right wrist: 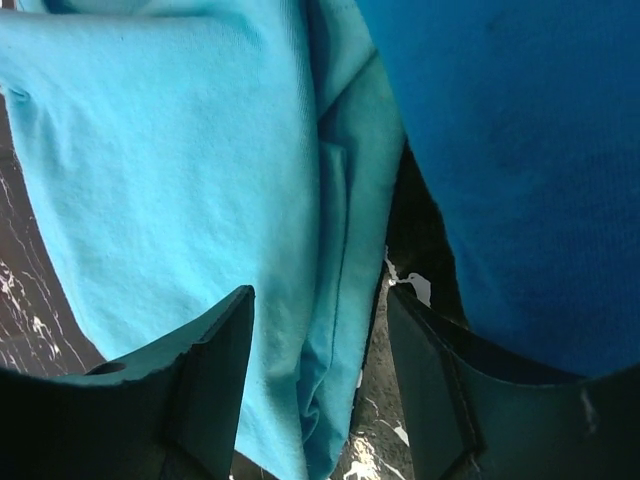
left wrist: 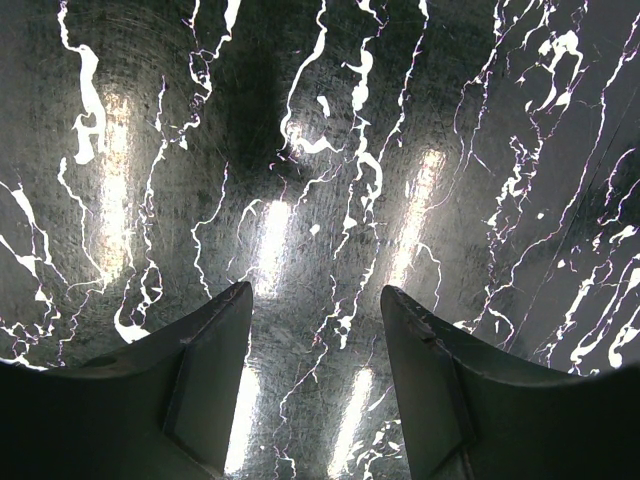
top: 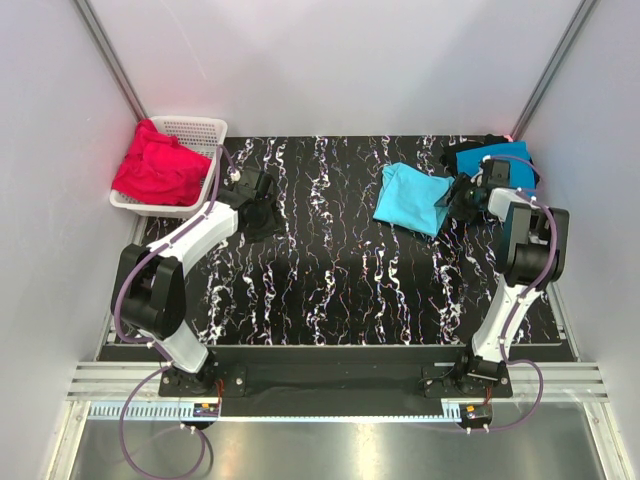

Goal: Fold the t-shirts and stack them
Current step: Neatly place the folded tshirt to the corner

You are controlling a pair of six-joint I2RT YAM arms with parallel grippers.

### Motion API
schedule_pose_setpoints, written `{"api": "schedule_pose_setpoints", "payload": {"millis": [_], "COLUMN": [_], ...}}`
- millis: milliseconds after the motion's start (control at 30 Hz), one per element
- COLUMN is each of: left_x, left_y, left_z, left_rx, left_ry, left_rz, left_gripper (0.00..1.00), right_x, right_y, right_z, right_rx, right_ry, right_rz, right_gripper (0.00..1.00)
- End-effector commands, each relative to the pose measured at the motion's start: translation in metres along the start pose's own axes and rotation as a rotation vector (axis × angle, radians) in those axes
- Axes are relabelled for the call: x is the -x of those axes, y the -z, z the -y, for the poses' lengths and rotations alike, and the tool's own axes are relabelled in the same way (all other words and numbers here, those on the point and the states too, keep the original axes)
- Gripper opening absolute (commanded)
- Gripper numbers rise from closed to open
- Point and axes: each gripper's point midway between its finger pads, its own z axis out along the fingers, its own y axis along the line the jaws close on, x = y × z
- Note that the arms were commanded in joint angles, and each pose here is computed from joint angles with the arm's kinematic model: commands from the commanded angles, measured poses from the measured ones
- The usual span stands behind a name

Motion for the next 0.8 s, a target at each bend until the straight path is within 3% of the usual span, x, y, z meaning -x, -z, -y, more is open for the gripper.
{"api": "schedule_pose_setpoints", "payload": {"millis": [0,300,500,533,567,633,667,767], "left_x": [0.007,0.011,0.015,0.015,0.016,0.015,0.014,0.014], "left_y": [0.004,0.010,0.014,0.014,0.014,0.013,0.012,0.011], "left_z": [0.007,0.009,0.010,0.011,0.011,0.012,0.011,0.011], "left_rx": [-0.036,-0.048,-0.050,-0.052,-0.052,-0.053,-0.052,-0.051], "left_ry": [0.000,-0.001,0.002,0.002,0.003,0.006,0.007,0.007], "left_rz": [0.022,0.040,0.056,0.054,0.054,0.052,0.048,0.045], "left_gripper": [0.60,0.60,0.60,0.60,0.60,0.60,0.60,0.60], "right_x": [0.006,-0.002,-0.003,-0.003,-0.004,-0.004,-0.007,-0.007], "right_y": [-0.002,-0.011,-0.009,-0.009,-0.008,-0.007,-0.006,0.000], "right_z": [-0.002,-0.027,-0.046,-0.046,-0.047,-0.047,-0.046,-0.043], "right_rx": [-0.011,0.148,0.252,0.253,0.261,0.256,0.243,0.156], "right_ry": [0.013,-0.028,-0.021,-0.023,-0.020,-0.017,-0.010,0.041], "right_rz": [-0.006,-0.090,-0.127,-0.128,-0.134,-0.138,-0.148,-0.134], "right_gripper": [0.63,0.62,0.52,0.49,0.35,0.16,0.00,0.00]}}
